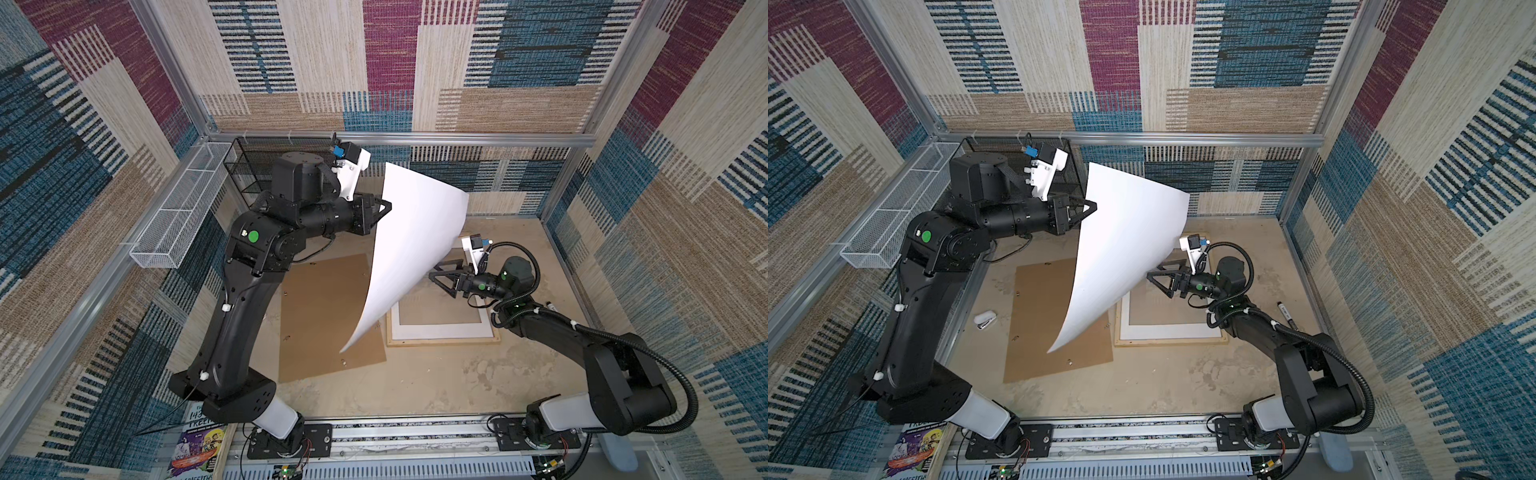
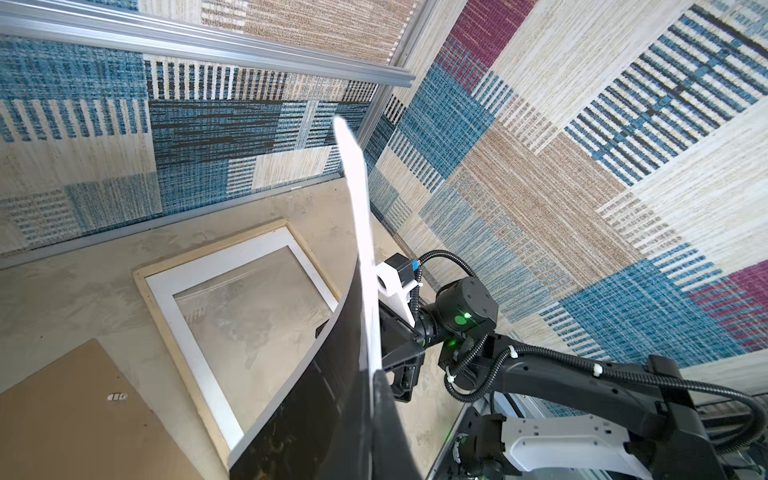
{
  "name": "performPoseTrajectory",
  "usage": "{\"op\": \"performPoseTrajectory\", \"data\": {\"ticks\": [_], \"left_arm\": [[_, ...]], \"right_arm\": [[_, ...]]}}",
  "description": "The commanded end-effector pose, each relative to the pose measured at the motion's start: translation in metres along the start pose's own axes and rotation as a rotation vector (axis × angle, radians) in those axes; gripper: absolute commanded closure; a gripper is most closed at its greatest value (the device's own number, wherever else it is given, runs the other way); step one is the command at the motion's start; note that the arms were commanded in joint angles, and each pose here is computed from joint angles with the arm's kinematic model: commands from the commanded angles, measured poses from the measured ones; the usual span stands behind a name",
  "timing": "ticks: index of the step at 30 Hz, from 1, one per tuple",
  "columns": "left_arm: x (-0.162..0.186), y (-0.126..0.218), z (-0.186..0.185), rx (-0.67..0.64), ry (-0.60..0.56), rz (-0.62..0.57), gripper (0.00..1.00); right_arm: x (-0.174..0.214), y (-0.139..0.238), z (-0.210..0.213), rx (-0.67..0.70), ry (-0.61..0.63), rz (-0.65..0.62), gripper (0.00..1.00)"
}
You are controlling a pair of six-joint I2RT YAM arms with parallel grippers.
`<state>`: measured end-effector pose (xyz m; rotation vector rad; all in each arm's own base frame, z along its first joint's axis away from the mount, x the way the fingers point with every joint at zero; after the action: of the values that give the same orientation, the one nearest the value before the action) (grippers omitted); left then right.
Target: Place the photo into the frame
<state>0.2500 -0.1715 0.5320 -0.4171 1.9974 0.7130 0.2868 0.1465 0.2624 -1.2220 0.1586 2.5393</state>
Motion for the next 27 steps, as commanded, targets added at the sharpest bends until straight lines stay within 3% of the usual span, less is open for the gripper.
{"op": "performPoseTrajectory", "data": {"ticks": [1,27], "left_arm": [[-0.005,0.004,0.001,-0.012,-0.010,-0.049,1.00],[0.011,-0.004,0.037,-0.160,0.007,-0.033,1.00]], "right_arm": [[-0.006,0.002,0.010,-0.042,0.036,-0.018,0.00],[0.008,0.028,0.033,0.051,0.007,-0.058,0.00]]}}
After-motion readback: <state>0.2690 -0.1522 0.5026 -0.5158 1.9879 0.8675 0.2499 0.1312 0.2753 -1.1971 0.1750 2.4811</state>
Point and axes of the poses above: each gripper's point midway between its finger pads, its own y axis back along the fingers, its own z axis along the line the jaws close on, x = y × z, the point moved 10 cm from there along y, back along the fingers, and after that the axes turned 3 degrees about -y, right-handed, at the moved point
